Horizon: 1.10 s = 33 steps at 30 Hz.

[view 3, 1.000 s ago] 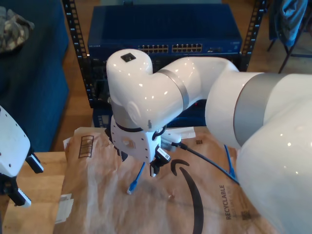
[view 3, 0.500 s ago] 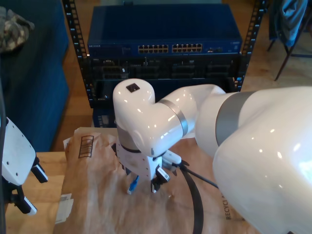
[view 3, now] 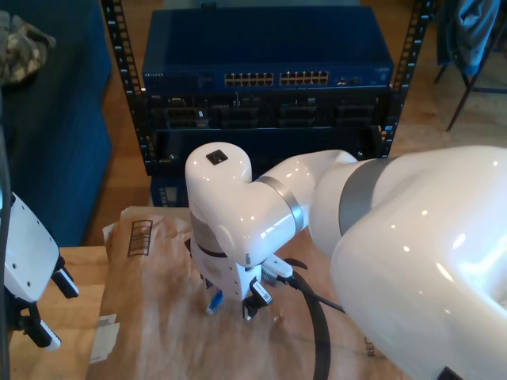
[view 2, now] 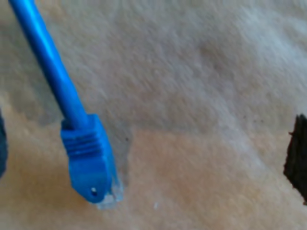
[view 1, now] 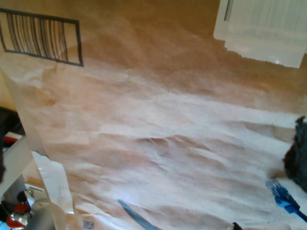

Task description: Grab the cable and plug it in

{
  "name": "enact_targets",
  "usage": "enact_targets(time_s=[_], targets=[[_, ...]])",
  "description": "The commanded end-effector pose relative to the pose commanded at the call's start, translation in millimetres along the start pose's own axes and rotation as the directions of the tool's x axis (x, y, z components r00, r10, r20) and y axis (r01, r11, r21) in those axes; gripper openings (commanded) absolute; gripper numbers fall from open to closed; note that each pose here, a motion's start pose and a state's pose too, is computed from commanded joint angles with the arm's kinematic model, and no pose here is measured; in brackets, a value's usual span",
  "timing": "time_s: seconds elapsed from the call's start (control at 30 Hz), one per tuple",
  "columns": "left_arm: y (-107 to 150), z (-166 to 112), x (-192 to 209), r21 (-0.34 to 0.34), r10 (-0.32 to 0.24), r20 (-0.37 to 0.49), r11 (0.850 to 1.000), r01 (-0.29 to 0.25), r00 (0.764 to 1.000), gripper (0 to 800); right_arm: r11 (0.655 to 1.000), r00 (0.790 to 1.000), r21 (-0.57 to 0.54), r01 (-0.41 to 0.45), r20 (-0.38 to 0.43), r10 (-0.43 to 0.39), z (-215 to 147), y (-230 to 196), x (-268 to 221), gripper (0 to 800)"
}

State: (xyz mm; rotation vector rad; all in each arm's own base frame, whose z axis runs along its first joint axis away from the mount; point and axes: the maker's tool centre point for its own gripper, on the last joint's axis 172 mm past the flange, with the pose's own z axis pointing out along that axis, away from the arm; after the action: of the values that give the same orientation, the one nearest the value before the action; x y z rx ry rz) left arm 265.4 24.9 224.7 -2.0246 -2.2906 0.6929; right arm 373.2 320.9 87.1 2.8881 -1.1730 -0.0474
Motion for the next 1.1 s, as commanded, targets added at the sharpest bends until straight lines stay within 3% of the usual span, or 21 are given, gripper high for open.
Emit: enact_targets(time_s=[0.27, 0.53, 0.67, 1.1], targets=[[0, 0, 0, 0.0, 0.002, 0.0, 1.0, -0.002, 1.0, 800, 1.0, 1.0, -0.026, 0.001, 0.001, -0.001, 16, -2, 1, 749], [0, 1, 1, 0.005, 0.002, 0.0, 1.0, -0.002, 1.0, 800, 1.0, 1.0, -0.009, -0.005, 0.0, 0.005, 11, -11, 3, 523], [0, 1, 1, 0.005, 0.002, 0.0, 1.0, -0.002, 1.0, 800, 1.0, 1.0, -0.012, -0.007, 0.0, 0.007, 12, -10, 4, 498], [0, 2, 1, 0.007, 0.0, 0.001, 1.0, 0.0, 1.0, 800, 1.0, 1.0, -0.011, -0.009, 0.001, 0.009, 13, -10, 3, 285]])
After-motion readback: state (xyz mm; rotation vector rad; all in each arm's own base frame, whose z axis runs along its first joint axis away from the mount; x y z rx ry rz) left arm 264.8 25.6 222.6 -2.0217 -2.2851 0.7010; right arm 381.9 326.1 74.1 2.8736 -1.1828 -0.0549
